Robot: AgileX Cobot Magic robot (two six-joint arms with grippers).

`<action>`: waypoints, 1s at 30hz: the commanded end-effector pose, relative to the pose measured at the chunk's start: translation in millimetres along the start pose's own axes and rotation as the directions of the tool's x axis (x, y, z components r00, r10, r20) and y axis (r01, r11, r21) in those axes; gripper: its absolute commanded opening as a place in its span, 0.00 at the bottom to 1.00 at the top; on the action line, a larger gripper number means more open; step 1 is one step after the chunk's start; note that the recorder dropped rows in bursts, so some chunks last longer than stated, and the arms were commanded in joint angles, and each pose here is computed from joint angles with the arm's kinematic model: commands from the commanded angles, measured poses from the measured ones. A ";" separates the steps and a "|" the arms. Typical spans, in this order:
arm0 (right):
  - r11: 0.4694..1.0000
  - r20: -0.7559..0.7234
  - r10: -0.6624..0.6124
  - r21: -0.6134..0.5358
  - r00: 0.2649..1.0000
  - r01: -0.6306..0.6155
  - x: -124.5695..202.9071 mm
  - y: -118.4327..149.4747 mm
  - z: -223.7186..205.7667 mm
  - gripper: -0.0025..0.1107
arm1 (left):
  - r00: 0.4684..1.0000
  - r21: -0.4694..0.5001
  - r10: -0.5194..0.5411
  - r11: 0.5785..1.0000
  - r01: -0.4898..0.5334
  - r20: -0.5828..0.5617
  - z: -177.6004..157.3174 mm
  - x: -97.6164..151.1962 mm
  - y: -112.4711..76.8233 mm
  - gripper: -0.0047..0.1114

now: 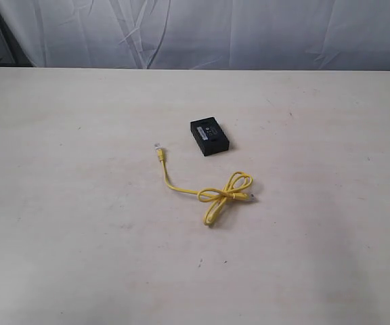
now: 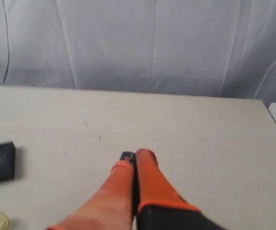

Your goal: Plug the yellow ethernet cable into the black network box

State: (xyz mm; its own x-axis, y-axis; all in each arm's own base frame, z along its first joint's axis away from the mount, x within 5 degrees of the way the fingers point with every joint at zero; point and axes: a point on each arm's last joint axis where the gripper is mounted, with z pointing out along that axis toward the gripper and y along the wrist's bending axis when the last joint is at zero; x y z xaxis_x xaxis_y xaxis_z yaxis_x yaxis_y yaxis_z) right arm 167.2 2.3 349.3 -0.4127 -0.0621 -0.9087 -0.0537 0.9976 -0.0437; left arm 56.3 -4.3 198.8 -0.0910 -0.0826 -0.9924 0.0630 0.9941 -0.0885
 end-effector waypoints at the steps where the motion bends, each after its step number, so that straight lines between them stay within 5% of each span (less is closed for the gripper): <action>1: 0.986 -0.176 -0.107 -0.147 0.979 0.081 -11.2 8.7 22.9 0.01 | 1.000 0.001 -0.014 1.000 0.014 0.015 -0.2 0.0 0.0 0.04; 12: 0.878 -0.350 -0.286 -0.468 0.892 0.098 -29.2 48.0 121.5 0.01 | 1.000 0.001 -0.014 1.000 0.014 0.015 -0.2 0.0 0.0 0.04; 30: 0.731 -0.378 -0.498 -0.666 0.780 0.145 -31.2 143.2 249.0 0.01 | 1.000 0.000 -0.002 1.000 0.002 0.017 -0.2 -0.2 0.1 0.04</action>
State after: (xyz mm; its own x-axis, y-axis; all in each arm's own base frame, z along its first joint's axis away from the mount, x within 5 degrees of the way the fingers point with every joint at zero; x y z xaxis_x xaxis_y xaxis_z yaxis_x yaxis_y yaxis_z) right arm 389.3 141.0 274.5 -0.6544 -0.5238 -0.5453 -0.6763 0.7280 0.1122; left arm 56.3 -4.3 198.8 -0.0911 -0.0846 -0.9922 0.0629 0.9939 -0.0905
